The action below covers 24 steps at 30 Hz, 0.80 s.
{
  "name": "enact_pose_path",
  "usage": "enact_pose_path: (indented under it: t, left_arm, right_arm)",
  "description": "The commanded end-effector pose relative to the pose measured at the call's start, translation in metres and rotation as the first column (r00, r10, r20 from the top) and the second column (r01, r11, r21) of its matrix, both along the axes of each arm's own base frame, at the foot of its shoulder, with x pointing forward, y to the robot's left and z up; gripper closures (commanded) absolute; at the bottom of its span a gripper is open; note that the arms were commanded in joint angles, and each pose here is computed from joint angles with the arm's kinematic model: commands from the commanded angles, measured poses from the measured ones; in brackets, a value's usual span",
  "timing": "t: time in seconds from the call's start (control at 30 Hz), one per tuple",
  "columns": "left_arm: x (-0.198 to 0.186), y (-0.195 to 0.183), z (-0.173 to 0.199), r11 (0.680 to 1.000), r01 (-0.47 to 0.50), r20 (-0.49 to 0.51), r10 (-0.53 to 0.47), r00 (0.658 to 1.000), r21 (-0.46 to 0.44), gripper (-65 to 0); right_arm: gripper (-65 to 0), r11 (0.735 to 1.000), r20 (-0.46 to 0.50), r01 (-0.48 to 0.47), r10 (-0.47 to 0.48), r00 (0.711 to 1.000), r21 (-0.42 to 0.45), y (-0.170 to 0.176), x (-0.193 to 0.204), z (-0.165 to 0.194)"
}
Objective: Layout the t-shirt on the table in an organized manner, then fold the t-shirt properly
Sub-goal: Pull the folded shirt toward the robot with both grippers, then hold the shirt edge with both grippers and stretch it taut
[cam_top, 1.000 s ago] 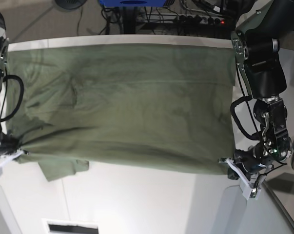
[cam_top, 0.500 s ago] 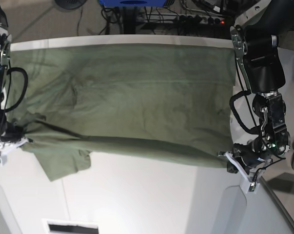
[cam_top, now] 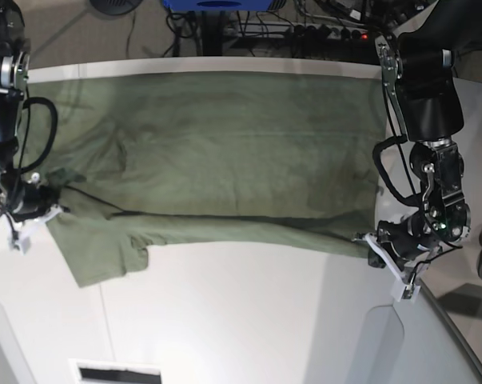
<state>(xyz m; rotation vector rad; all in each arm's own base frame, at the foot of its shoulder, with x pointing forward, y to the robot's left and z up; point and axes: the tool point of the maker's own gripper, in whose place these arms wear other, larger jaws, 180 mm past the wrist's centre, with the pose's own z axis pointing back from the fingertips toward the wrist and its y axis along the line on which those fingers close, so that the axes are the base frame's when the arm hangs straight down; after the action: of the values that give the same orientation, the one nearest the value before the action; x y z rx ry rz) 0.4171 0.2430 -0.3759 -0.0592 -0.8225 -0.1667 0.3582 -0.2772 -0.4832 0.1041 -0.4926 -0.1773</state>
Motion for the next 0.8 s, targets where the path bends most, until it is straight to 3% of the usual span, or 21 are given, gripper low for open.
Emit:
enact_pose_path:
  t: [0.0,0.13,0.2,0.4,0.57,0.67,0.77]
  left_arm:
    - [0.015,0.004,0.023,1.000,-0.002,0.069,0.002,0.998,0.002,0.0]
    - [0.015,0.005,0.023,1.000,-0.006,0.069,0.006,0.998,0.001,0.0]
    - [0.015,0.005,0.023,1.000,-0.006,0.069,0.006,0.998,0.001,0.0]
    - [0.015,0.007,0.023,1.000,-0.009,0.069,0.009,0.998,0.003,0.0]
    - [0.015,0.005,0.023,1.000,-0.004,0.068,0.004,0.998,0.003,0.0]
    - [0.012,0.005,0.019,1.000,-0.003,0.060,0.003,0.998,0.005,0.0]
    - [0.010,0.005,0.017,1.000,-0.003,0.055,0.003,0.998,0.005,0.0]
  right_arm:
    - [-10.8,0.999,0.066,0.000,0.002,0.998,-0.032,-0.015,0.023,0.028]
    - [-26.7,0.997,0.069,-0.046,0.050,0.996,-0.061,-0.012,0.032,0.057]
    - [-30.3,0.994,0.052,-0.070,0.075,0.996,-0.085,-0.013,0.033,0.072]
    - [-30.6,0.988,-0.082,-0.099,0.090,0.993,-0.117,-0.022,0.031,0.096]
    - [-30.6,0.958,-0.217,-0.119,0.062,0.974,-0.260,-0.044,0.031,0.087]
    - [-30.6,0.955,-0.275,-0.136,0.060,0.960,-0.265,-0.042,0.028,0.077]
    - [-30.8,0.959,-0.273,-0.133,0.062,0.960,-0.250,-0.040,0.030,0.072]
